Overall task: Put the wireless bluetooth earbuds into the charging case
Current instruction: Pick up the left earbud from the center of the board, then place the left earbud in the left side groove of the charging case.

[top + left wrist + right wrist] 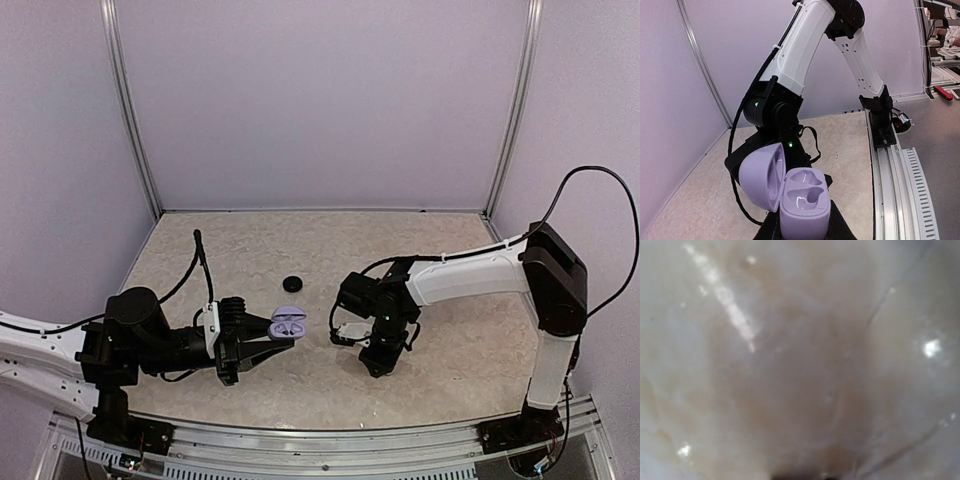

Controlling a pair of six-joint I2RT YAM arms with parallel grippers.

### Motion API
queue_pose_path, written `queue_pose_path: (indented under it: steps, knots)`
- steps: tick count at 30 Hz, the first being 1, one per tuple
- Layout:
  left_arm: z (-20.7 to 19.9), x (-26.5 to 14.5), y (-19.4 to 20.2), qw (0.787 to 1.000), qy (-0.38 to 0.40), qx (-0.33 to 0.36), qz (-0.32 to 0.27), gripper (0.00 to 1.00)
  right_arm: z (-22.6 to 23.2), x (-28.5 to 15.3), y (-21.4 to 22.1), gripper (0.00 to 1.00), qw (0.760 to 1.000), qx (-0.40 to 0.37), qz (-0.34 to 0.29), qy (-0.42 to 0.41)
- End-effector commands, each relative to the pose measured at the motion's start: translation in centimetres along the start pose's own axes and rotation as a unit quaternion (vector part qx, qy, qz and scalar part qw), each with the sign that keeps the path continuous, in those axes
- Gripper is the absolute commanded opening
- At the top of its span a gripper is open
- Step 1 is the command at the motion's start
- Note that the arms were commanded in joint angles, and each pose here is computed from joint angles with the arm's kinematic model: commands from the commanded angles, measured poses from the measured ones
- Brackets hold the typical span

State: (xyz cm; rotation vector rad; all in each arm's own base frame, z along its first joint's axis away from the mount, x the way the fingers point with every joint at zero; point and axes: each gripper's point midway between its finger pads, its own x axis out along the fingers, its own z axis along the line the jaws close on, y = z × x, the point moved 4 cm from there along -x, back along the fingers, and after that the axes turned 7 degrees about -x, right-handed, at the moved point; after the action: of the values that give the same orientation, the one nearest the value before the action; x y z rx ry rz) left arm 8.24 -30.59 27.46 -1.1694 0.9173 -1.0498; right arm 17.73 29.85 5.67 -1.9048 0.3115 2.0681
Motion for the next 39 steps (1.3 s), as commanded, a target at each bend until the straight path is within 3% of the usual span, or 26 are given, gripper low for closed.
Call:
queue_pose_path:
  steps: [1,8,19,24,33,39]
  knots:
    - [0.3,-0.1,-1.2,1.000,-0.003,-0.006,-0.025,0.09,0.9,0.5,1.3,0.22,1.000,0.005,0.031,-0.002]
    - [0.3,-0.2,-1.3,1.000,-0.003,-0.005,-0.027,0.09,1.3,0.7,1.1,0.32,0.999,-0.007,0.049,0.005]
    - [0.3,-0.2,-1.2,1.000,-0.003,-0.004,-0.026,0.09,1.1,0.8,1.4,0.29,0.997,-0.015,0.075,0.025]
    - [0.3,-0.1,-1.1,1.000,-0.003,-0.005,-0.024,0.09,1.0,0.3,0.7,0.23,0.997,-0.019,0.063,0.028]
    - [0.8,-0.2,-1.1,0.999,-0.012,-0.022,-0.037,0.09,0.9,-5.0,-3.0,0.19,0.997,-0.016,-0.071,0.032]
    - [1.7,-0.4,-1.2,0.998,-0.029,-0.033,-0.055,0.09,0.1,-12.0,-5.2,0.18,0.976,-0.007,-0.204,0.075]
